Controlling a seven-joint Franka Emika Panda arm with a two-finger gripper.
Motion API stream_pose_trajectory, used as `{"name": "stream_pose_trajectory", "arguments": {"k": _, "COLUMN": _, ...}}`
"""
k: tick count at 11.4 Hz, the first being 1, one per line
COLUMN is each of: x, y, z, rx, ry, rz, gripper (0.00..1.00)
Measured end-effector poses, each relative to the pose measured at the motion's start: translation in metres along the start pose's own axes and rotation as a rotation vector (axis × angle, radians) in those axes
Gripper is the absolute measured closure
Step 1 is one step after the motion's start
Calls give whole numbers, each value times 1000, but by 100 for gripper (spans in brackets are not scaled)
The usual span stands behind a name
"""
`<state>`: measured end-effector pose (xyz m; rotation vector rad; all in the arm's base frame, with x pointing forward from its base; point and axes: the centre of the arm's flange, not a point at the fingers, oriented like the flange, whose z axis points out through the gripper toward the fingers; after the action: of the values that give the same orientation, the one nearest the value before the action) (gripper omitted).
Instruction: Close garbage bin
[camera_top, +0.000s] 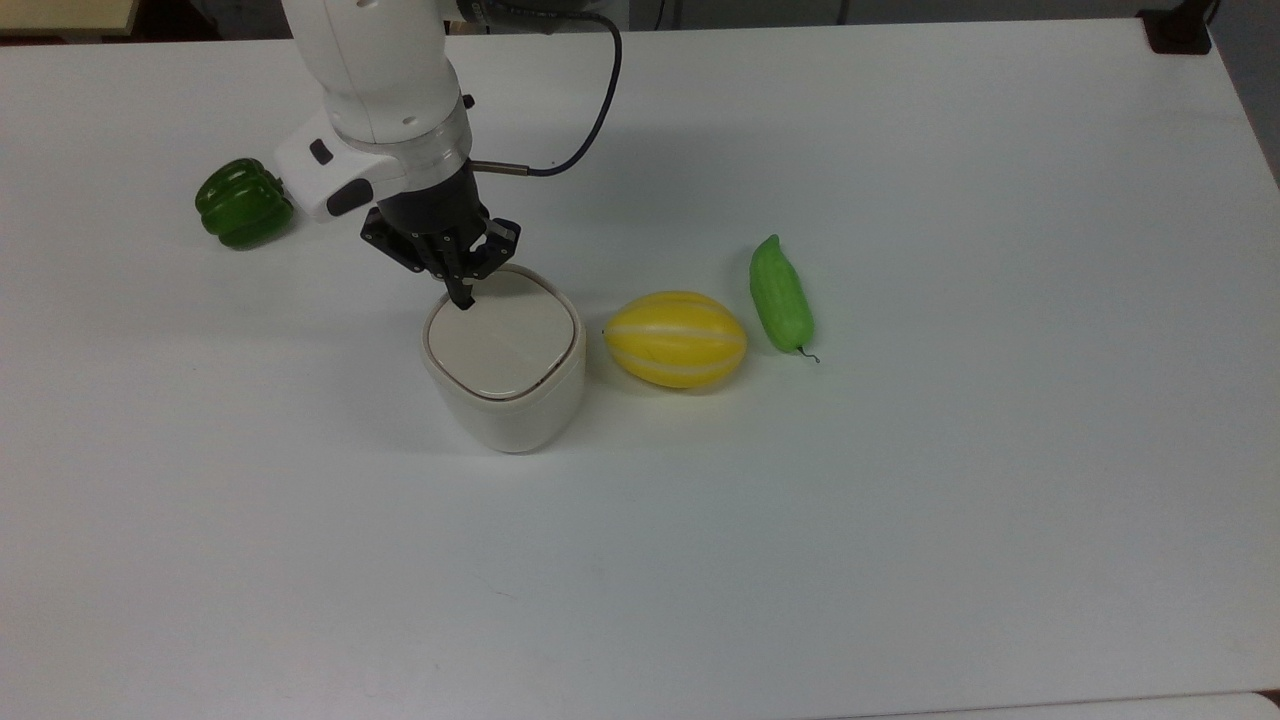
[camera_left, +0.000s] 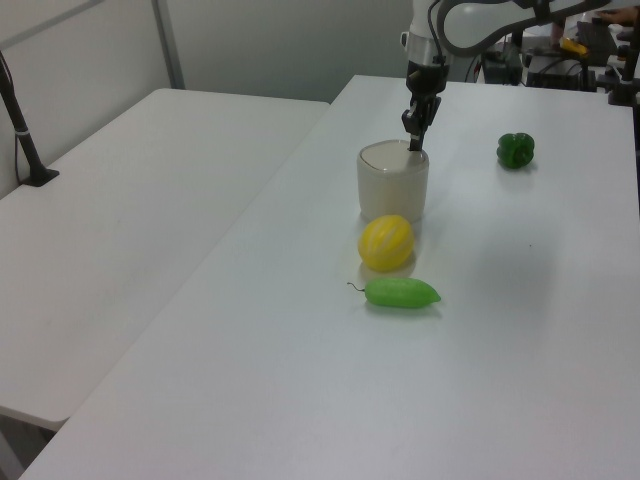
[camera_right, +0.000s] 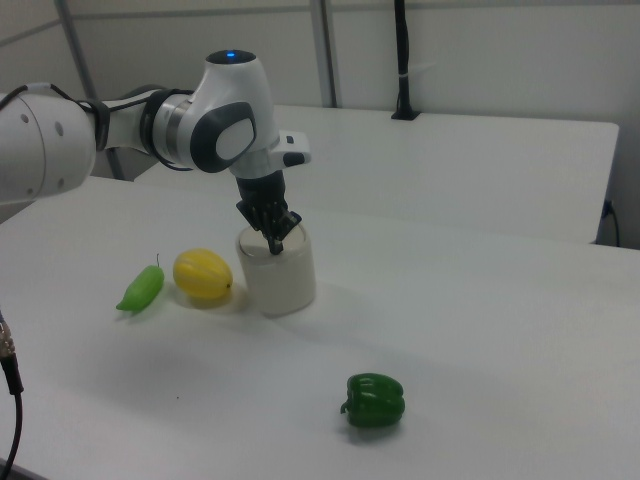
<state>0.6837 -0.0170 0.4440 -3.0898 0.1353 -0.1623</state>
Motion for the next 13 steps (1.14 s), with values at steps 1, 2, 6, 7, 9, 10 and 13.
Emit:
{"name": "stream_pose_trajectory", "arguments": {"k": 1, "x": 1, "y": 0, "z": 0, "rx": 0, "ry": 5, "rz": 0, "gripper": 99}}
{"name": "stream_pose_trajectory", "arguments": {"k": 2, "x": 1, "y": 0, "z": 1, "rx": 0, "ry": 8, "rz": 0, "gripper": 99}}
{"name": "stream_pose_trajectory", "arguments": {"k": 6, "x": 2, "y": -2, "z": 1, "rx": -11, "ry": 8, "rz": -9, "gripper": 99}}
{"name": "stream_pose_trajectory", "arguments": {"k": 7, "x": 2, "y": -1, "z": 1, "rx": -12, "ry": 9, "rz": -9, "gripper": 99}}
{"name": "stream_pose_trajectory", "arguments": {"k": 9, "x": 3, "y": 1, "z": 0, "rx": -12, "ry": 11, "rz": -6, "gripper": 99}}
{"name": "stream_pose_trajectory", "arguments": {"k": 10, "x": 5, "y": 6, "z": -3, "rx": -13, "ry": 21, "rz": 2, "gripper": 99}}
{"name": "stream_pose_trajectory", "arguments": {"k": 13, "x": 3, "y": 38, "z": -41, "rx": -15, "ry": 39, "rz": 49, "gripper": 96}}
